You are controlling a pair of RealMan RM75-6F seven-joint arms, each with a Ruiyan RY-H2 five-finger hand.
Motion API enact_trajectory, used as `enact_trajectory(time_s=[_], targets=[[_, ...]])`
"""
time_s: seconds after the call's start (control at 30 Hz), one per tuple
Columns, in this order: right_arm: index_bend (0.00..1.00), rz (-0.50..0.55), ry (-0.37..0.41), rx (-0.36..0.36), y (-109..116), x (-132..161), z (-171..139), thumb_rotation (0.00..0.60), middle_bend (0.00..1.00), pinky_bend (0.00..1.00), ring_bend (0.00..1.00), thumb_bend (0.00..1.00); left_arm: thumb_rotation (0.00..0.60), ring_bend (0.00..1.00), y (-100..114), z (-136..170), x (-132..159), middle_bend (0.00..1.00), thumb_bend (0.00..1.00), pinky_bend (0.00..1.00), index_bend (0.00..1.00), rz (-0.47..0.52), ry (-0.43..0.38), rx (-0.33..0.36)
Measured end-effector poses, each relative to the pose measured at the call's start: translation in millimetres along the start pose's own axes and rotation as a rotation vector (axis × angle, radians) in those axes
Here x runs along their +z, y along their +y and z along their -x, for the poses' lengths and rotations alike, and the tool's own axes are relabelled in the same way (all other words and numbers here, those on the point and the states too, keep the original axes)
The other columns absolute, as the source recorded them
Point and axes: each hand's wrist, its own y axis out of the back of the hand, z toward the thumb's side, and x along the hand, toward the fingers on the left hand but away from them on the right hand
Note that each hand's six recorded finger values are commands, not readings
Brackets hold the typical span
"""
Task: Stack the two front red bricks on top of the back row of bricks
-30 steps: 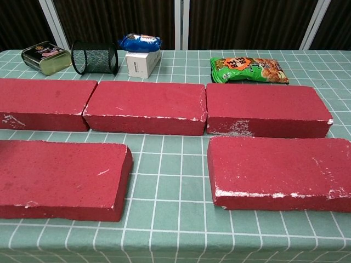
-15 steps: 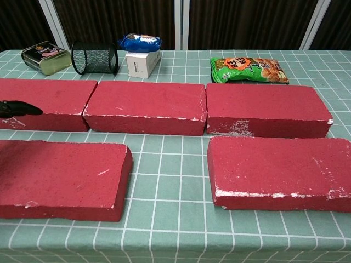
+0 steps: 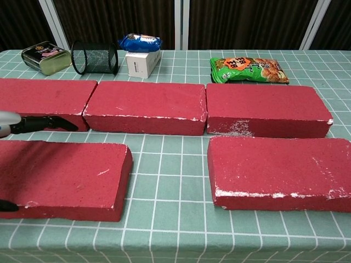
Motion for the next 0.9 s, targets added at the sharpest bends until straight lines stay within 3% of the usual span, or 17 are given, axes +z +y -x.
enact_trajectory(time_s=[0.43,0.9], targets=[[0.00,0.004,0.003,0.002,-2.8,-0.3,0.8,0.600,0.00,0.00,0.00,0.00,0.600,0.00,-4.9,-13.9,18.7,0.00,0.00,0.00,0.04,0.023,-0.035,-0.030],[0.00,0.009,-0.008,0.000,-2.3,-6.2,0.6,0.600,0.00,0.00,0.00,0.01,0.600,0.00,-12.2,-28.1,12.3,0.00,0.00,0.00,0.04,0.011,-0.005,-0.043]])
